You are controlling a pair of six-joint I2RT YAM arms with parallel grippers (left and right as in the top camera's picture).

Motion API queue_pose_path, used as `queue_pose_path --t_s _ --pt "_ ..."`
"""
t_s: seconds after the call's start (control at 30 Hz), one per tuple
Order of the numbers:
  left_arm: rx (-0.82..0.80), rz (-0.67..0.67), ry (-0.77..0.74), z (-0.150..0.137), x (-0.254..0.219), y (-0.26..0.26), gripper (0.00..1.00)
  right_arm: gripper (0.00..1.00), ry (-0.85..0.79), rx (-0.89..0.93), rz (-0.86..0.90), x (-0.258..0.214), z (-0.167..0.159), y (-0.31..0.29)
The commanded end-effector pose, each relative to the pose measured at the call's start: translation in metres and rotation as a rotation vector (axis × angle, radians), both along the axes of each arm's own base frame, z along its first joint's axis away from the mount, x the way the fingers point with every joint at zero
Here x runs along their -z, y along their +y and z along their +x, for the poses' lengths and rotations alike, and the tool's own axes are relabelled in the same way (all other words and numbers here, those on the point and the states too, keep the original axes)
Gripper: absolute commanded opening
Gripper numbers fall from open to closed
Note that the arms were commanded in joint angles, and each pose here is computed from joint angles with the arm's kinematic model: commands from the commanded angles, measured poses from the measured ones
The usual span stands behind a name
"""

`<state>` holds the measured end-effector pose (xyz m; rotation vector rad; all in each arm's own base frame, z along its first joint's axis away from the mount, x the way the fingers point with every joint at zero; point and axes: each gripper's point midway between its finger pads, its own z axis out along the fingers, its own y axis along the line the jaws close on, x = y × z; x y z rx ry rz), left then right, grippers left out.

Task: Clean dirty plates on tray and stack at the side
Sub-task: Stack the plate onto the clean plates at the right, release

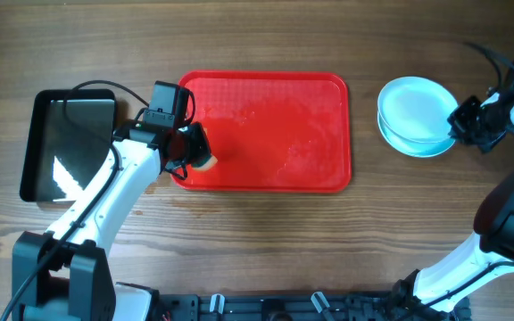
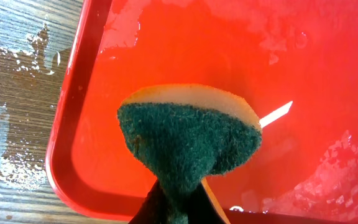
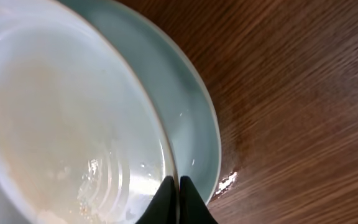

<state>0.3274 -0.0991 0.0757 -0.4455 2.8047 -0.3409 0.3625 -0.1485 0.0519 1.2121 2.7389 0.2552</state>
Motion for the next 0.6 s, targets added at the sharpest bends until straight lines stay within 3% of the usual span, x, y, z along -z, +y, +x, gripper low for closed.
queue_pose_path --t_s 0.0,0.4,0.43,0.47,0.5,0.57 --pt "0.006 -0.012 0.010 -0.003 0.003 -0.002 0.04 0.04 -0.032 -0.021 0.001 -0.006 0.005 0.002" --pt "0.007 -0.016 0.012 -0.003 0.003 -0.003 0.04 0.04 -0.066 -0.048 -0.131 -0.044 -0.005 -0.012" --pt "0.008 -0.017 0.012 -0.003 0.003 -0.003 0.04 0.11 -0.066 -0.048 -0.131 -0.044 -0.005 -0.012" --pt "0.009 -0.019 0.012 -0.003 0.003 -0.003 0.04 0.34 -0.066 -0.049 -0.131 -0.044 -0.005 -0.012" --pt "0.009 -0.019 0.012 -0.003 0.003 -0.003 0.04 0.40 -0.066 -0.050 -0.131 -0.044 -0.005 -0.012" --pt "0.009 -0.020 0.008 -0.002 0.003 -0.004 0.04 0.34 -0.067 -0.050 -0.133 -0.044 -0.004 -0.012"
